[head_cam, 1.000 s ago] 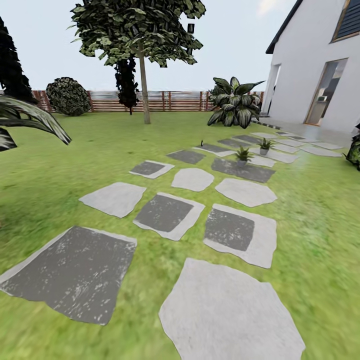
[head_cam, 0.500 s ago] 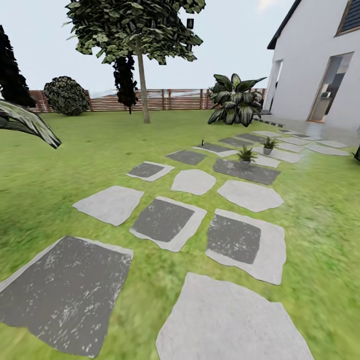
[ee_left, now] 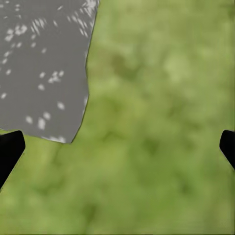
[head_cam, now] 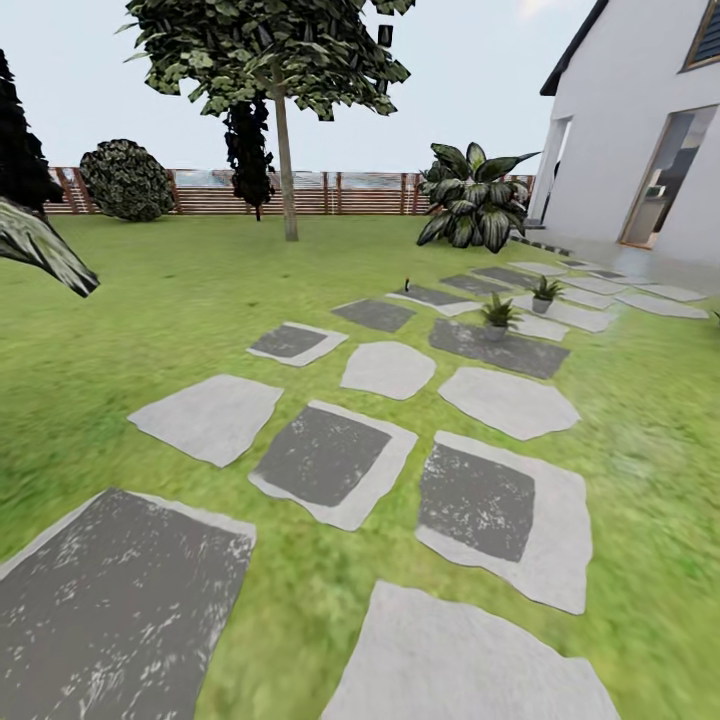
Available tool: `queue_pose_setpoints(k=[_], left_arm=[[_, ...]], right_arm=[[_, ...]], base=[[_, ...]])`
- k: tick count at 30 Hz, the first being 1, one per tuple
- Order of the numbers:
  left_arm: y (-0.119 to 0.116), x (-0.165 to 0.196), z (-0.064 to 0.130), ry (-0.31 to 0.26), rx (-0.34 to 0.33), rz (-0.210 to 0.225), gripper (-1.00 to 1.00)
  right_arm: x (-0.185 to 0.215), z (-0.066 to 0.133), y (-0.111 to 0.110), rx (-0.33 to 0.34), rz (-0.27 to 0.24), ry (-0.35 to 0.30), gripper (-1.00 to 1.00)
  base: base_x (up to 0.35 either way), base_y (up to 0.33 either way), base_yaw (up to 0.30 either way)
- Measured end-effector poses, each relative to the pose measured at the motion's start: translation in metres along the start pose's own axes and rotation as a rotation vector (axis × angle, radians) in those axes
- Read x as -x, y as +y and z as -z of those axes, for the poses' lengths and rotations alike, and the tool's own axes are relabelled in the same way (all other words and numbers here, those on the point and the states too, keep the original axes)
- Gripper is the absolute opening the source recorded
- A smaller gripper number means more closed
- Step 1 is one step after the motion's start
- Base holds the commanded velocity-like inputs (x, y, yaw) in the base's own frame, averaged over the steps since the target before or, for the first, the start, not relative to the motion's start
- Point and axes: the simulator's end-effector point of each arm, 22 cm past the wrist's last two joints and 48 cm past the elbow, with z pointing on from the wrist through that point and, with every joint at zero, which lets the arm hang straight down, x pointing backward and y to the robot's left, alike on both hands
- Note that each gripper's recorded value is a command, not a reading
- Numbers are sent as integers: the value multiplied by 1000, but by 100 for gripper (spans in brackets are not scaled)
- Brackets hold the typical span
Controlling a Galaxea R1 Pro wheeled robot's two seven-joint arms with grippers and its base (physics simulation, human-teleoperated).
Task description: Pick up the pesticide atomizer in the garden and spray insectifuge to fully cover both potted plants in the garden.
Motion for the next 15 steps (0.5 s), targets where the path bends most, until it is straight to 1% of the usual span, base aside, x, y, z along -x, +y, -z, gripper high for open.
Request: queue_pose_setpoints(k=[15], left_arm=[[0,0,0,-1,0,0,100]], right_arm=[[0,0,0,0,0,0,100]], base=[[340,0,0]])
